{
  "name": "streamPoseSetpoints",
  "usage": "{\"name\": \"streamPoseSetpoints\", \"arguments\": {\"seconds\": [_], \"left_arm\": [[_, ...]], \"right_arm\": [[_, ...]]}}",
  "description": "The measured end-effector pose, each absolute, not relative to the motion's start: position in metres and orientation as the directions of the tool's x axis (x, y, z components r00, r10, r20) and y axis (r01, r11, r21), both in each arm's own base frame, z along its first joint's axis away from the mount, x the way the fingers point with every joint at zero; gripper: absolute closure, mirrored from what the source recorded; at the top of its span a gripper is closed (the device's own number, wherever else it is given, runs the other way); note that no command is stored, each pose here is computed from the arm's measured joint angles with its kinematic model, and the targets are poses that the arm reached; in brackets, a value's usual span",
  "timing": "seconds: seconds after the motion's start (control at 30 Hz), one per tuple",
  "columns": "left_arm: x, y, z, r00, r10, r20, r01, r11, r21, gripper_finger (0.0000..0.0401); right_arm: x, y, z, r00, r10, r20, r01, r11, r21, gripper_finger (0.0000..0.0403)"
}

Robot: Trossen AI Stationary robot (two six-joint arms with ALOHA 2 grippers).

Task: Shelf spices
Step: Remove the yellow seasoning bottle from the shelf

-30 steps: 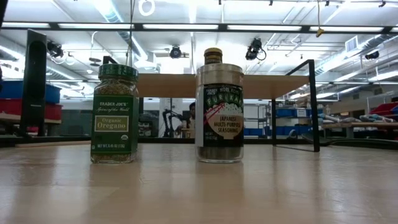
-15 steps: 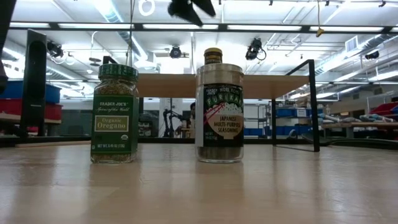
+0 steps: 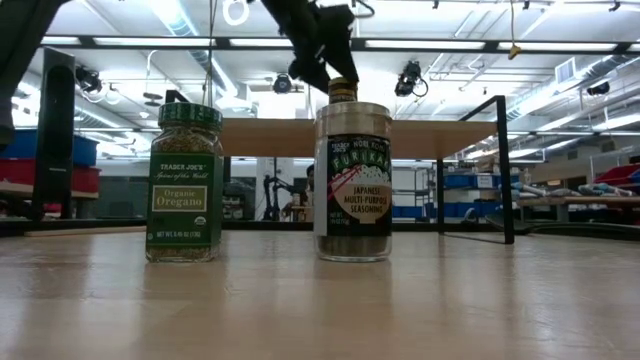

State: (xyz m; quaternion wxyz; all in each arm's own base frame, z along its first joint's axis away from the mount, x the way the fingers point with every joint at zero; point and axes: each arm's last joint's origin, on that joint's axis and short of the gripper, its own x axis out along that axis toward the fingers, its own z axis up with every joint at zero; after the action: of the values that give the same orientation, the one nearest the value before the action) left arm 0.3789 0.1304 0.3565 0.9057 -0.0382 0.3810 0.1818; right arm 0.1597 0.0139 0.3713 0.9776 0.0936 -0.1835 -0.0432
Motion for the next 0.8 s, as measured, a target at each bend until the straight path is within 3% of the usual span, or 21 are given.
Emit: {"name": "streamPoseSetpoints", "arguments": {"seconds": [0.4, 0.5, 0.67, 0.8], "left_arm": [[0.391, 0.135, 0.337, 0.615, 0.276, -0.738, -0.351, 0.934, 0.056, 0.0020], [0.391, 0.134, 0.337, 0.626, 0.252, -0.738, -0.347, 0.937, 0.026, 0.0063], [0.391, 0.134, 0.337, 0.627, 0.250, -0.738, -0.348, 0.937, 0.022, 0.0182], [0.391, 0.134, 0.337, 0.629, 0.246, -0.738, -0.348, 0.937, 0.016, 0.0190]], "right_arm": [[0.160, 0.014, 0.371, 0.929, -0.119, 0.349, 0.054, 0.981, 0.189, 0.0266], [0.160, 0.014, 0.371, 0.930, -0.119, 0.349, 0.055, 0.981, 0.188, 0.0266], [0.160, 0.014, 0.371, 0.930, -0.119, 0.349, 0.055, 0.981, 0.189, 0.0266], [0.160, 0.014, 0.371, 0.930, -0.119, 0.349, 0.055, 0.981, 0.189, 0.0266]]}}
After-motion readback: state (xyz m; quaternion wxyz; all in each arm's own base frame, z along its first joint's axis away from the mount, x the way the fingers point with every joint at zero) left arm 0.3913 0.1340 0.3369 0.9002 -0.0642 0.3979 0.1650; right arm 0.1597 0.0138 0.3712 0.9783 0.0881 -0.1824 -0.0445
